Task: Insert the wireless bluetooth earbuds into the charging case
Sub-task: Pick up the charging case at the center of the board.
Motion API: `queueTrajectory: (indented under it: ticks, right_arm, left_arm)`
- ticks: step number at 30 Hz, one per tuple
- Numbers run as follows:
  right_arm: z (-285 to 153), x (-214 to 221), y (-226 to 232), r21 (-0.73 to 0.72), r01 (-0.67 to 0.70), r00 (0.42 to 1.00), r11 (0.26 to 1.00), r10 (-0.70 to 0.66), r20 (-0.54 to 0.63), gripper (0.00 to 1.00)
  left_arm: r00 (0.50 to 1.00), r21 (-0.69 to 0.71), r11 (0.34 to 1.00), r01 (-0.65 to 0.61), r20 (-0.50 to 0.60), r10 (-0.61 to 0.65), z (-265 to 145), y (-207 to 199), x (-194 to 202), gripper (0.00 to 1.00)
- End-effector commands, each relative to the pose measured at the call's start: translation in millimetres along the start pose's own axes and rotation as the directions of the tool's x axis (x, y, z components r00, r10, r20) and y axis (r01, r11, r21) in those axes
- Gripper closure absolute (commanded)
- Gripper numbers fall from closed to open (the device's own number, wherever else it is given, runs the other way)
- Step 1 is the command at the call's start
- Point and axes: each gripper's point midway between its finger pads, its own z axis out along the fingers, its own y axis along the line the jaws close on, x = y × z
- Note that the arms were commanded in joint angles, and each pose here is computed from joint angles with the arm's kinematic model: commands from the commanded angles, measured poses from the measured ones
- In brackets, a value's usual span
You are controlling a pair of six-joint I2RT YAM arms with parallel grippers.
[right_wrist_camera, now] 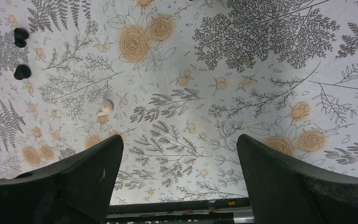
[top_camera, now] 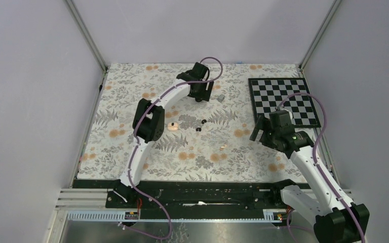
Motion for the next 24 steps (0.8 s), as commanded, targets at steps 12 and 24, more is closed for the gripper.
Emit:
queueTrajectory:
  ticks: [12,24]
  right_arm:
    - [4,-2,0,0.027,-0.001,1.000,1.000,0.002,-0.013,0.00]
    - [7,-4,3,0.022,-0.001,1.000,1.000,0.001,-0.020,0.00]
  left_arm:
    - [0.991,-0.087,0.989,-0.120,0.041,0.124,35,-3,-10,0.28]
    - [0.983,-0.039,0.986,-0.164,0.078,0.166,52,-11,-14,0.26]
